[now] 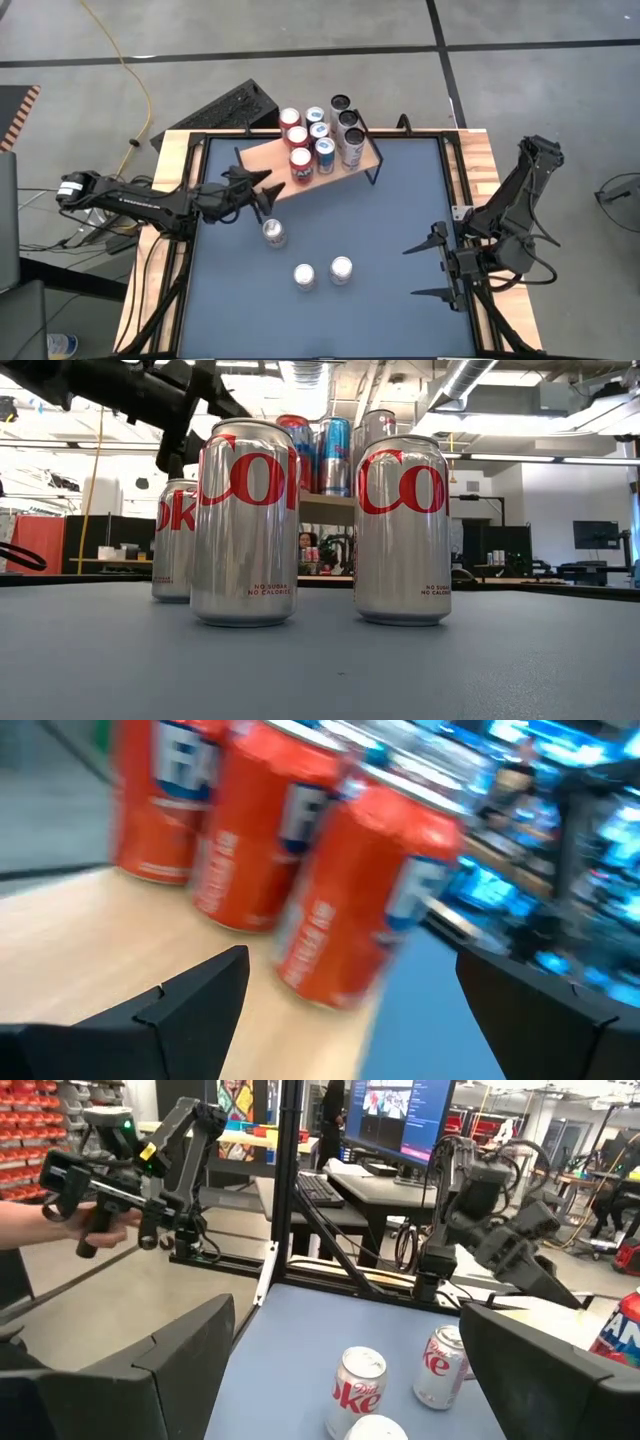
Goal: Place canned beverage on shelf
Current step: Put the red soda can on the shelf aligned with the other red soda cans
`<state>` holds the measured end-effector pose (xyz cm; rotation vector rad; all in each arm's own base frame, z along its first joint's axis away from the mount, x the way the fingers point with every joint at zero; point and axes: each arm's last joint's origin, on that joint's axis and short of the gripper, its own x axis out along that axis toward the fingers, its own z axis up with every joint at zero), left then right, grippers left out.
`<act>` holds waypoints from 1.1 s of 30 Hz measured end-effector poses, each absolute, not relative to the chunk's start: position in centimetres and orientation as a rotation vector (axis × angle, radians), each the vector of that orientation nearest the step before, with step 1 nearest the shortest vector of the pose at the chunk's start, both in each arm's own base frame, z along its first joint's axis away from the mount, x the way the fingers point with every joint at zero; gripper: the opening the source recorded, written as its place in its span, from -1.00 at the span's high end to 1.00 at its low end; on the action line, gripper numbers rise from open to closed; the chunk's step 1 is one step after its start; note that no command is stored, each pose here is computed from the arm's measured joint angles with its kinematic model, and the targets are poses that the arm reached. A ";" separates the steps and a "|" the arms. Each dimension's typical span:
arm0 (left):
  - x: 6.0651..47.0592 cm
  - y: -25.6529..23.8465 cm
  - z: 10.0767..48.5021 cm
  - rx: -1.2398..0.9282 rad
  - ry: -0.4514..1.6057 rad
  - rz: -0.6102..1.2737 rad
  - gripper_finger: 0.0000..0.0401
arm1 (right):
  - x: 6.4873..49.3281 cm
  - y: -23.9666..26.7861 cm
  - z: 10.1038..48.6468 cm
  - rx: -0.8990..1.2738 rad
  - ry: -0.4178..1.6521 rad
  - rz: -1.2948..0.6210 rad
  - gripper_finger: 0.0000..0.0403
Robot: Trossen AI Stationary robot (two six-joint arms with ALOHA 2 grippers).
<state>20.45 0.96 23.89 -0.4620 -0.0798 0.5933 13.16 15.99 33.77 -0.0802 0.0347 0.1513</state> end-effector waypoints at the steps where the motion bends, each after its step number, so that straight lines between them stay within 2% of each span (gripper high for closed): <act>1: 20.3 0.8 24.1 -0.463 -0.080 0.576 -0.73 | 13.2 16.0 33.8 -0.075 0.036 0.151 -0.89; 12: 16.4 0.8 26.9 -0.446 -0.183 0.587 -0.73 | 13.1 16.0 33.7 -0.075 0.039 0.153 -0.89; 17: 15.8 0.6 27.2 -0.506 -0.178 0.463 -0.73 | 13.1 16.0 33.6 -0.085 0.047 0.152 -0.89; 23: 16.0 0.5 27.2 -0.508 -0.168 0.432 -0.68 | 13.1 16.0 33.5 -0.093 0.052 0.151 -0.89; 27: 16.9 -0.2 26.4 -0.480 -0.108 0.406 -0.37 | 13.1 16.0 33.5 -0.092 0.052 0.150 -0.89; 30: 17.9 -0.5 26.2 -0.468 -0.076 0.399 0.04 | 13.1 16.0 33.5 -0.095 0.052 0.150 -0.89; 33: 19.1 -0.9 27.1 -0.450 -0.070 0.383 0.56 | 13.1 16.0 33.5 -0.094 0.051 0.150 -0.89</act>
